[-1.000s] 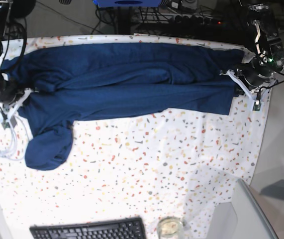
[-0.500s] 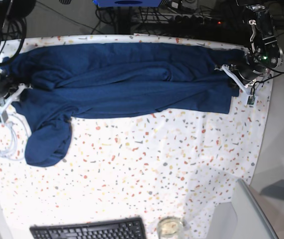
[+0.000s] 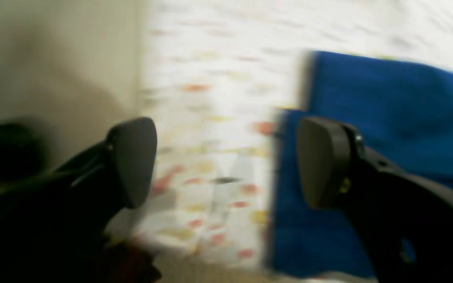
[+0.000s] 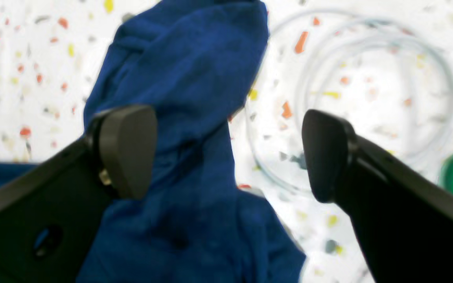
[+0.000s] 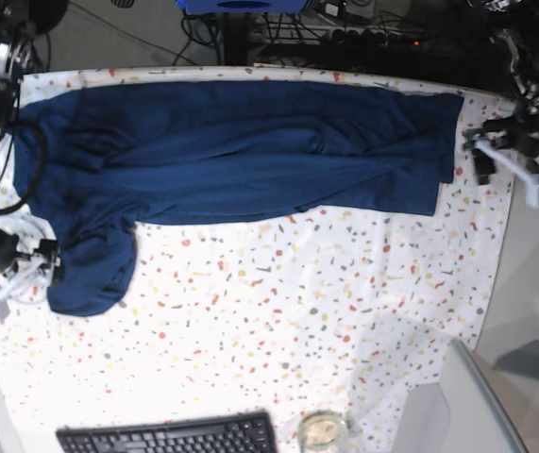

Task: Layout the t-shirt on the table in an organized manner, then fold the t-shirt properly
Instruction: 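Fold the held edge over onto the shirt and open both grippers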

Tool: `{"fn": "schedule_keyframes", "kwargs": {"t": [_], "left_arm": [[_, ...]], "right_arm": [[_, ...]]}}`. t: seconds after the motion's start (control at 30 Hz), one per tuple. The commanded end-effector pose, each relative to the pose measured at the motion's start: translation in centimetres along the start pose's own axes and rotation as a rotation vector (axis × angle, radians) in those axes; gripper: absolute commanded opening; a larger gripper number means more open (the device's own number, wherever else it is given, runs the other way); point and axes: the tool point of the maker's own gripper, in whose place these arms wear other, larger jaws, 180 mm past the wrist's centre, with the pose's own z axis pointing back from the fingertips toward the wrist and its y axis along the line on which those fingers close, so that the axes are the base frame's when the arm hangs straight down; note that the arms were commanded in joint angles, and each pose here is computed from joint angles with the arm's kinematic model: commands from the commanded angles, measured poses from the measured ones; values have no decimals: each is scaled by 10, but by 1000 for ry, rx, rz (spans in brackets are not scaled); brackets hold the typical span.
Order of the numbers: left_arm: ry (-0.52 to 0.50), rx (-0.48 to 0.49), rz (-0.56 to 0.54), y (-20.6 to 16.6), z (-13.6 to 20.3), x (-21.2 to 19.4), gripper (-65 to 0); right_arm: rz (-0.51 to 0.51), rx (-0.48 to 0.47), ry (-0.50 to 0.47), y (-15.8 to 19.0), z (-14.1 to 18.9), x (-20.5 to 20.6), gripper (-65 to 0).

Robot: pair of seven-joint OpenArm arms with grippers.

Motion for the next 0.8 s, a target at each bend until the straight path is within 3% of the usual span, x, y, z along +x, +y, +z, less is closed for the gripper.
{"fn": "schedule_keyframes", "kwargs": {"t": [0.0,0.2,0.37,0.47,0.6,0.77], "left_arm": [[-51,40,11,16,9,13,-127],[-58,174,112,77,38,-3,-127],[-99,88,156,81,55,-10,-127],[-95,87,157,81,56,-12,-127],[-66,77,177,80,51,-24,-127],[-54,74,187,81,49,-29,-127]], "right_arm": [[-16,1,-39,-5,0,21,-107],[-110,24,-82,-7,-22,20,-107],[-132,34,-60,-5,-28,11,-108],[-136,54,-53,7,-33,8,-113],[-140,71,-51,15,-36,7,-227],[-140,78,-51,20,-38,7,-471]]}}
